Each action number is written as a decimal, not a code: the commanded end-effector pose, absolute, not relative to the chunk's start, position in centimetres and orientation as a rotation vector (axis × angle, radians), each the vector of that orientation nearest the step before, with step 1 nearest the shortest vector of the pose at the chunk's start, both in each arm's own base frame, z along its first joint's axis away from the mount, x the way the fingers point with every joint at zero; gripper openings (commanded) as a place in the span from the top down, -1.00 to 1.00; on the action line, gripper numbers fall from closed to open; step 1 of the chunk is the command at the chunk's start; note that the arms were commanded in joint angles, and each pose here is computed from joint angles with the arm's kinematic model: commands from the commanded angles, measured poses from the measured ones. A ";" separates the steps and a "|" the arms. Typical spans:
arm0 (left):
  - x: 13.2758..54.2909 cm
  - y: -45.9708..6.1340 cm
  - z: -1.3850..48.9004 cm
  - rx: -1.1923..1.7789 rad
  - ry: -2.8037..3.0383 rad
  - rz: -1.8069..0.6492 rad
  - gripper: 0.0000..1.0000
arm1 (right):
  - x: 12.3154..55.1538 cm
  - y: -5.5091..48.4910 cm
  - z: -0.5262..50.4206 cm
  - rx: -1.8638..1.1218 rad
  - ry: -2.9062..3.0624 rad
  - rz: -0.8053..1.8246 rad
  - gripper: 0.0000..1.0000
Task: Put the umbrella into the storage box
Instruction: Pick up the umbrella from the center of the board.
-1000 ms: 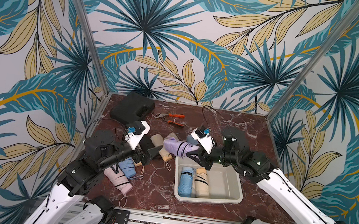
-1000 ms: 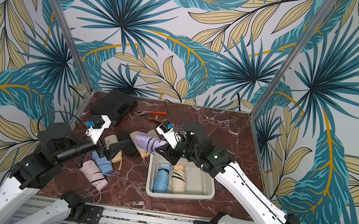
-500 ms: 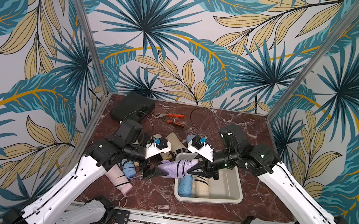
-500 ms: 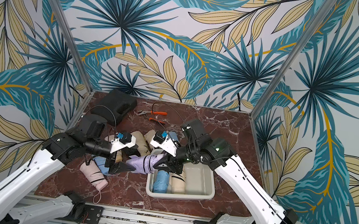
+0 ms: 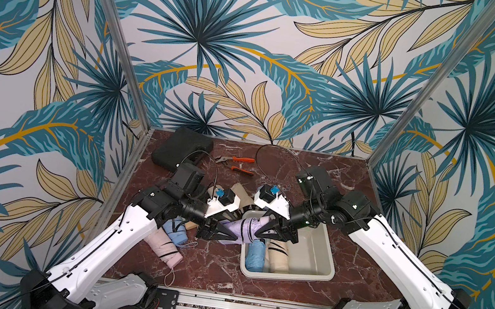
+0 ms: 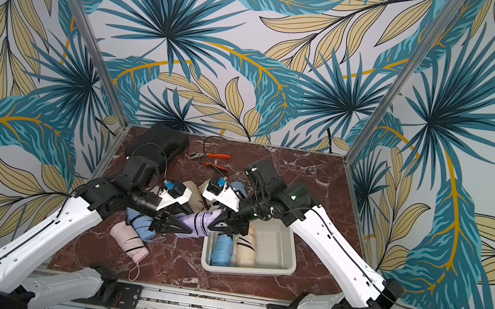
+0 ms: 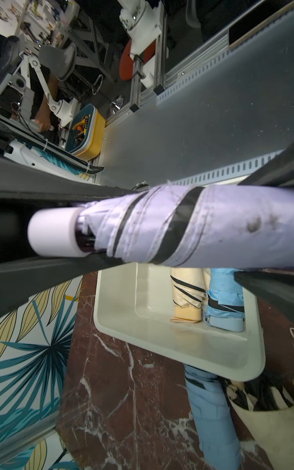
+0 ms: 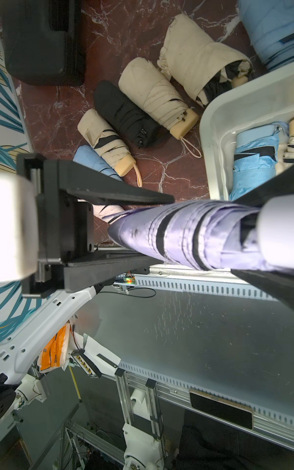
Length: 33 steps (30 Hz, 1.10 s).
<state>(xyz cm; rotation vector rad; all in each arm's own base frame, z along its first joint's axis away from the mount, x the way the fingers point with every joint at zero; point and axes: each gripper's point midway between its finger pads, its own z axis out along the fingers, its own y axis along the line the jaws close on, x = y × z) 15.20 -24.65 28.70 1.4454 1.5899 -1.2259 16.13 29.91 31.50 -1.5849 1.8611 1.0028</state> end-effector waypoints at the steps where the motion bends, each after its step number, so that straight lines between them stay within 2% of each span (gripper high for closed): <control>1: 15.0 -25.1 29.4 1.444 1.531 -1.273 0.30 | 16.2 30.7 32.9 -1.594 1.793 1.025 1.00; 4: 15.2 -25.1 28.9 1.442 1.553 -1.289 0.68 | 16.8 30.7 32.8 -1.577 1.810 0.988 1.00; 7: 15.6 -25.3 28.5 1.439 1.581 -1.297 0.84 | 18.2 30.3 32.6 -1.529 1.843 0.883 0.89; 8: 15.7 -25.4 28.3 1.440 1.585 -1.298 0.90 | 18.7 30.1 32.6 -1.512 1.854 0.846 0.74; 12: 16.7 -25.8 28.2 1.435 1.568 -1.269 1.00 | 20.2 29.4 33.4 -1.385 1.876 0.758 -0.31; 13: 17.1 -25.9 28.3 1.428 1.563 -1.260 1.00 | 20.6 29.1 33.8 -1.342 1.883 0.742 -0.50; 15: 18.2 -26.3 29.1 1.384 1.542 -1.236 1.00 | 21.4 28.1 34.6 -1.223 1.907 0.704 -0.69; 20: 22.6 -27.2 33.5 1.059 1.431 -1.186 1.00 | 23.8 23.9 36.0 -0.815 1.972 0.571 -0.83; 24: 25.2 -26.1 37.2 0.756 1.329 -1.193 1.00 | 24.0 22.4 36.4 -0.536 1.934 0.659 -0.83; 30: 25.4 -25.9 39.6 0.634 1.255 -1.166 1.00 | 25.4 25.0 36.8 -0.245 1.790 1.003 -0.82; 33: 25.8 -26.3 39.0 0.625 1.306 -1.029 1.00 | 26.6 26.6 38.0 -0.202 1.774 1.003 -0.93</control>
